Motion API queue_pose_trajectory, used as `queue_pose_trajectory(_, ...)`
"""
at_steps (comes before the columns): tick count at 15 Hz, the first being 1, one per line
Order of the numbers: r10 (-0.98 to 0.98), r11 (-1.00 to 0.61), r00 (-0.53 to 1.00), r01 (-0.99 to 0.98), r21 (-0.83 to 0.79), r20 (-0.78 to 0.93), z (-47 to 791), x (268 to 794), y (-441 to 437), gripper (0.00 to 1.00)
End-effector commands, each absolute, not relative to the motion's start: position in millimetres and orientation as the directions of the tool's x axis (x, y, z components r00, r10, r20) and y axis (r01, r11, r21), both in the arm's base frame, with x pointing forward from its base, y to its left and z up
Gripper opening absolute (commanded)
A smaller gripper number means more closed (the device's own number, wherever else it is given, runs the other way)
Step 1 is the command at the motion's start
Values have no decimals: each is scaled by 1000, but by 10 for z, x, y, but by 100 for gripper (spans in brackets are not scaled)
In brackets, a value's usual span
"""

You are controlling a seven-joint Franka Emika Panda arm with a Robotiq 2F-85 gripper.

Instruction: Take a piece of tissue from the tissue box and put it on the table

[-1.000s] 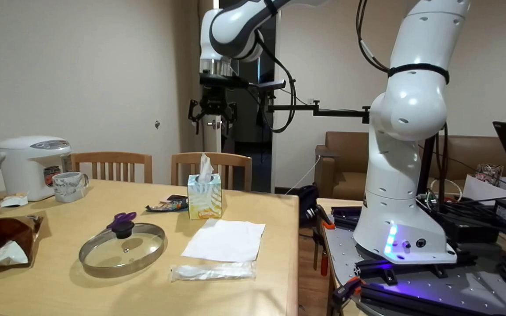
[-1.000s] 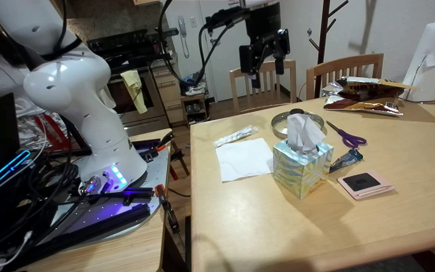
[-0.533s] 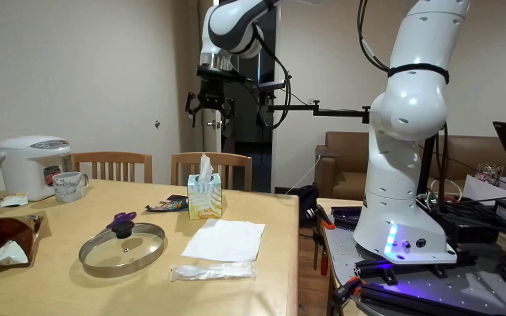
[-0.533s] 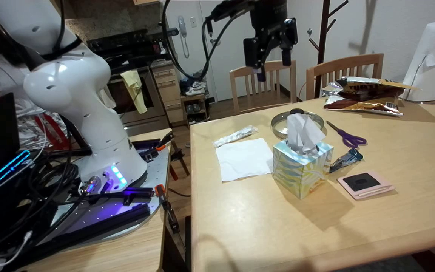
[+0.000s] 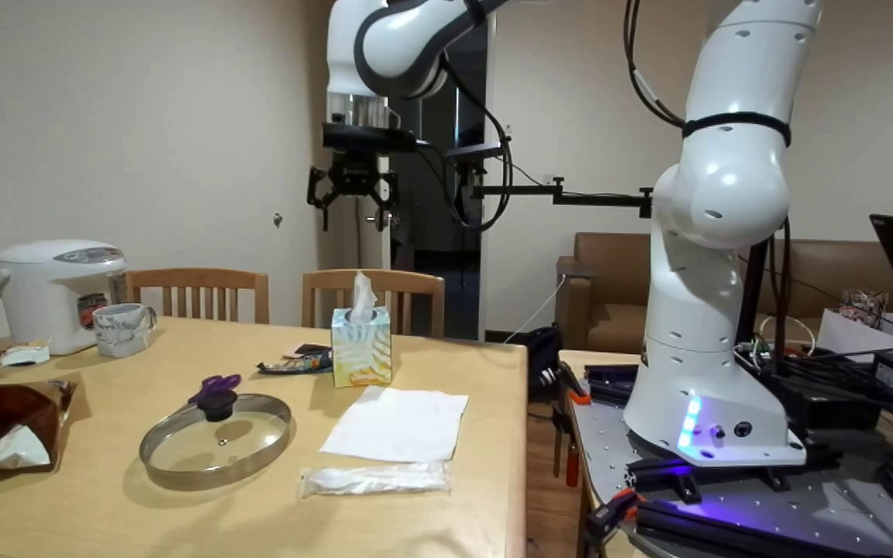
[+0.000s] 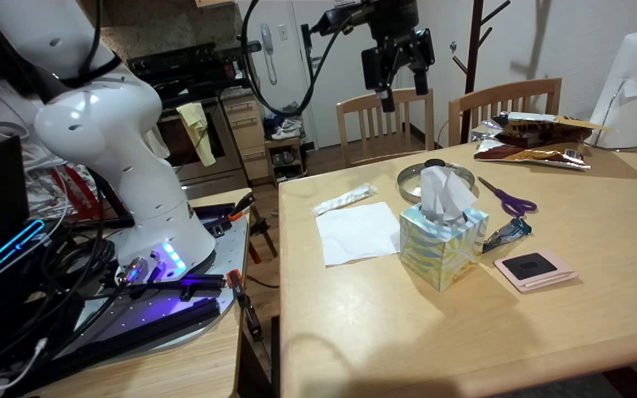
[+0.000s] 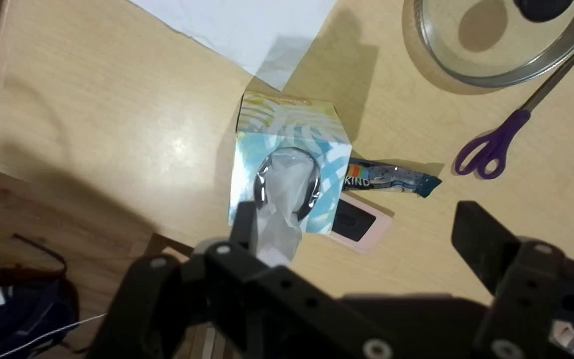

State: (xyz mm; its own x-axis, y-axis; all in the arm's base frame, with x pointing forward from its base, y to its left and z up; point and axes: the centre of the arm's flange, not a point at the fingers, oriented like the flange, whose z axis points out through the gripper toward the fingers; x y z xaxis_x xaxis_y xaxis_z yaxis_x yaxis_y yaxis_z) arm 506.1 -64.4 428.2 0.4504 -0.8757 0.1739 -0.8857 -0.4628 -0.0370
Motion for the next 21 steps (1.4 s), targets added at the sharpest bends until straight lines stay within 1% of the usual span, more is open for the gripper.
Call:
queue_pose_trajectory(1,-885,-400,401,-915,54,235,4134,5189,-741,100)
queue_pose_trajectory(5,-899,-358,365,-931,73,241,3897,5167,-987,100)
queue_pose_trajectory(14,-927,-337,332,-941,-1,175,3298,5311,-1391,100)
queue_pose_trajectory(21,-941,-326,320,-945,-35,109,3180,5298,-1592,100)
